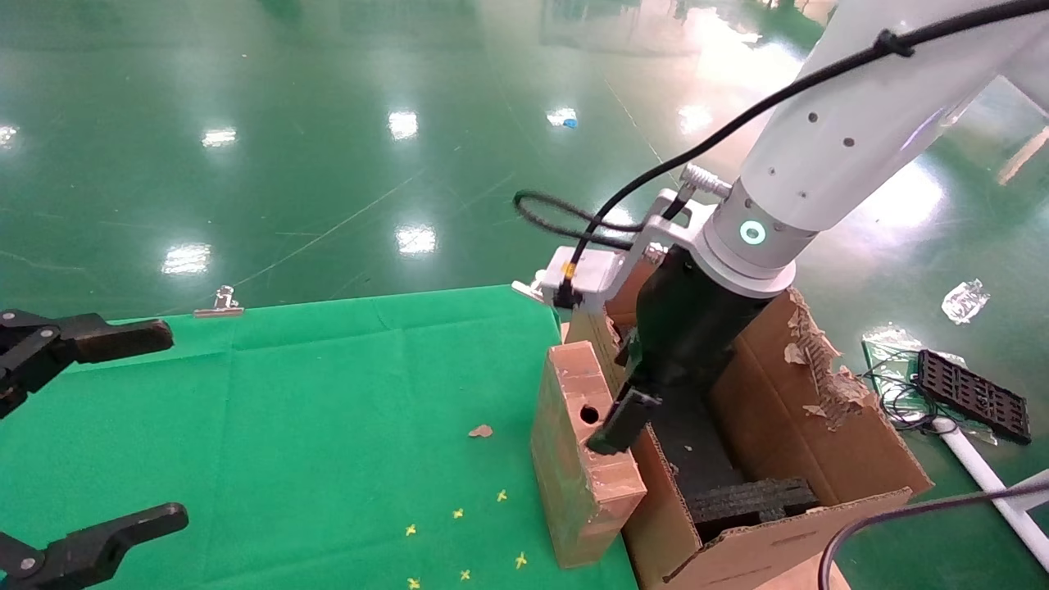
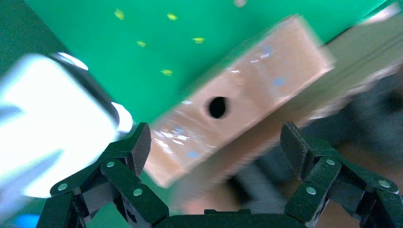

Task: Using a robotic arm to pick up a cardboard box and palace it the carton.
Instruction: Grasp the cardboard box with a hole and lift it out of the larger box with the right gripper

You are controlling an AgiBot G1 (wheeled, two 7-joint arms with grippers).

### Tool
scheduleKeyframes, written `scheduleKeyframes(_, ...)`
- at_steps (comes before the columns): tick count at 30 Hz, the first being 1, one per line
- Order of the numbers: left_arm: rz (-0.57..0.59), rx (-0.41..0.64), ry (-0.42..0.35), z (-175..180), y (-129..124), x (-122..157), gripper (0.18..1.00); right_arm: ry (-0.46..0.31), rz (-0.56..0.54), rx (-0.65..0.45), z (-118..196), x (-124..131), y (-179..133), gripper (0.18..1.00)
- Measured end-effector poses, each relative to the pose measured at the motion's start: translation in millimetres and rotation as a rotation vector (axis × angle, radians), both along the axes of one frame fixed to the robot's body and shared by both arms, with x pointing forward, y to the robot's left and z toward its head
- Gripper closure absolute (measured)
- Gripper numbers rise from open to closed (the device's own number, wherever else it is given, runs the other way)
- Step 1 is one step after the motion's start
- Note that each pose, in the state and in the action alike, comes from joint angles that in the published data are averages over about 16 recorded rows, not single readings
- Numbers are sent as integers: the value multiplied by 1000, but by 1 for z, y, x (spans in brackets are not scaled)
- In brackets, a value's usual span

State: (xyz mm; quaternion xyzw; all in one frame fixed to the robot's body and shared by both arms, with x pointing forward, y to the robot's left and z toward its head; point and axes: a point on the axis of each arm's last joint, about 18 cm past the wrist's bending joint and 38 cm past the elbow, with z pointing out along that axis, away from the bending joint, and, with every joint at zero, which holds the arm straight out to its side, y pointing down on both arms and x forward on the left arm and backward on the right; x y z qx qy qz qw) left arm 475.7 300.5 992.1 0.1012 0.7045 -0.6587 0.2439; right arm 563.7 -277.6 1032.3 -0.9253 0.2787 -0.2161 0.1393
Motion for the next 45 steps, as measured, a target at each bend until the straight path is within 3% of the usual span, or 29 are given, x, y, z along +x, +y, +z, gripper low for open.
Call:
scheduleKeyframes(7, 0, 0, 0, 0, 0, 0, 184, 109, -187, 162, -10, 14, -6, 178)
scheduleKeyframes(14, 0, 0, 0, 0, 0, 0, 184, 160, -271, 214, -22, 29, -5, 178)
scheduleKeyframes(35, 0, 0, 0, 0, 0, 0, 188, 177, -328, 160, -39, 47, -2, 220)
scheduleKeyframes(45, 0, 0, 0, 0, 0, 0, 231, 182, -336, 134, -44, 47, -5, 361)
